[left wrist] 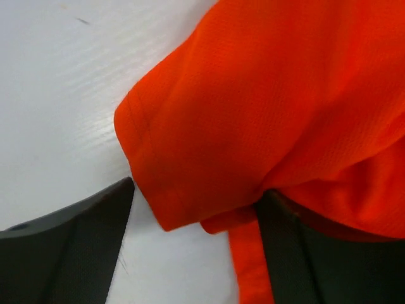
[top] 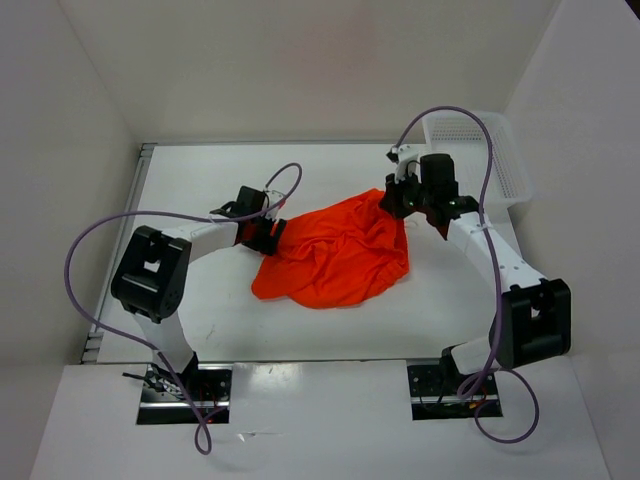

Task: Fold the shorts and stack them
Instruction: Move the shorts to the center of the board, then flatten the shorts out

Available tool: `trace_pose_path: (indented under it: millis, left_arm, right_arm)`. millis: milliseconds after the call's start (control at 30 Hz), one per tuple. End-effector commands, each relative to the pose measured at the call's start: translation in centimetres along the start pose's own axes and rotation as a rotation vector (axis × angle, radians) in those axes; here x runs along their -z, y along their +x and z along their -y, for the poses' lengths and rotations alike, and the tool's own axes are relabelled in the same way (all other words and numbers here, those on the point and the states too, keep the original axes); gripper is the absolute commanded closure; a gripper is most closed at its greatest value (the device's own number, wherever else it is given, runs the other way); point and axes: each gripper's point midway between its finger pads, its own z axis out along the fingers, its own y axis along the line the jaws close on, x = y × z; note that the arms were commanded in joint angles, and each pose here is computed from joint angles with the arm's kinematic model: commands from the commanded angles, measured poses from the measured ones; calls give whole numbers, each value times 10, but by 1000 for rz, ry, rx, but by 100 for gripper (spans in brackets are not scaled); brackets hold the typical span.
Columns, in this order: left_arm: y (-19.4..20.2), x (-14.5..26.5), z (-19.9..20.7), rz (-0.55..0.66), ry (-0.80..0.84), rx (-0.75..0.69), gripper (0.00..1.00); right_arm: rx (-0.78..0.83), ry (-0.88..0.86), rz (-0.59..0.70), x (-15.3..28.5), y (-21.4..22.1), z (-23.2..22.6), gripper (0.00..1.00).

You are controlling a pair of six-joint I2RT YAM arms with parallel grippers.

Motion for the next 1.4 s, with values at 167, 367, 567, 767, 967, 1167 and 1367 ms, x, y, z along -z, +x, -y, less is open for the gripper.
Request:
trace_pose_path:
  millis: [167,367,567,767,967,1167,1367]
  left_arm:
    - [1,-16,-6,-25,-14,-4,86]
    - [-17,4,-17,50,-79,-4,100]
    - [-71,41,-37,201,-188,9,100]
    - [-155,114,-120,402,-392,135,100]
    - [-244,244,-157,667,-463,193,100]
    - [-206,284,-129,650,-389,166,100]
    - [-46,195,-78,271,-201,144,100]
  right_arm:
    - [14,-31,73,4,-15,-6,100]
    - [5,-29,100,-11,-35,1,100]
    - [21,-5,164,-18,-75,11,100]
    - [52,64,357,-7,-174,27,100]
    - [101,34,609,44,-302,14,100]
    - [142,-38,446,30,-243,2,100]
    - [224,-133,35,10,-42,-14,100]
